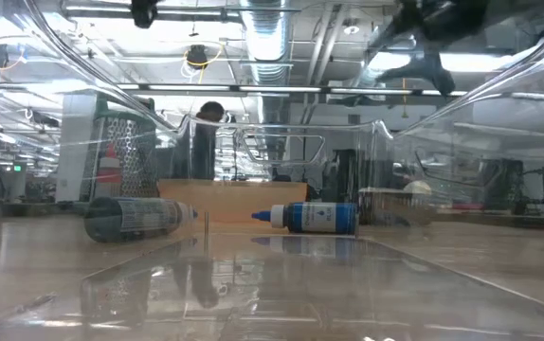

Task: Pick & Place Food Item
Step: Put the orange food coloring bottle into the transparent bin

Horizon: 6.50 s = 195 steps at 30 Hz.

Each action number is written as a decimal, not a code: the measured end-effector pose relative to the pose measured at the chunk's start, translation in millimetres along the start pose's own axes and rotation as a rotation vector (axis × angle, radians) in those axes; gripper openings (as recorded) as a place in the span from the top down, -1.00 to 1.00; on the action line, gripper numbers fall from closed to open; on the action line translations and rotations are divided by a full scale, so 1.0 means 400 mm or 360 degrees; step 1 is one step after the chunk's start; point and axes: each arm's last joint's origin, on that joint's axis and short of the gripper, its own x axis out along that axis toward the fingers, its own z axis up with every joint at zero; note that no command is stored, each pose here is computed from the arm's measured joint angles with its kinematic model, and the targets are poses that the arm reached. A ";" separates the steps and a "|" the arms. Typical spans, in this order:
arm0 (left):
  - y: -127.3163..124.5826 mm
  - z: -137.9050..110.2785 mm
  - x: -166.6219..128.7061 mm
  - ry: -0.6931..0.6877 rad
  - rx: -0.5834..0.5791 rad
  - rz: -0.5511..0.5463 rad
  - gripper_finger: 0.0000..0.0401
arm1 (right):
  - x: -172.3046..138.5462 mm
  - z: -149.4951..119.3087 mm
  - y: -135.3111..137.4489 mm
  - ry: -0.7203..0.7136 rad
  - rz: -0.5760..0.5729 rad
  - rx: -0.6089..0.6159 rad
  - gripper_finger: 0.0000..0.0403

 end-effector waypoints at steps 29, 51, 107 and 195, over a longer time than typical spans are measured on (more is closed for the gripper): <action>-0.012 -0.023 -0.109 0.1301 -0.0057 0.1601 0.01 | -0.047 0.018 0.096 0.0001 0.0706 0.0192 -0.04; 0.166 -0.202 -0.049 0.0562 -0.0796 0.2006 0.01 | -0.057 0.028 0.113 -0.0065 0.0829 0.0226 -0.04; 0.250 -0.242 0.033 0.0606 -0.0524 0.2236 0.32 | -0.058 0.024 0.114 -0.0042 0.0833 0.0257 -0.04; 0.288 -0.225 0.041 0.0817 -0.0540 0.2106 0.45 | -0.098 0.039 0.127 -0.0115 0.0959 0.0320 -0.04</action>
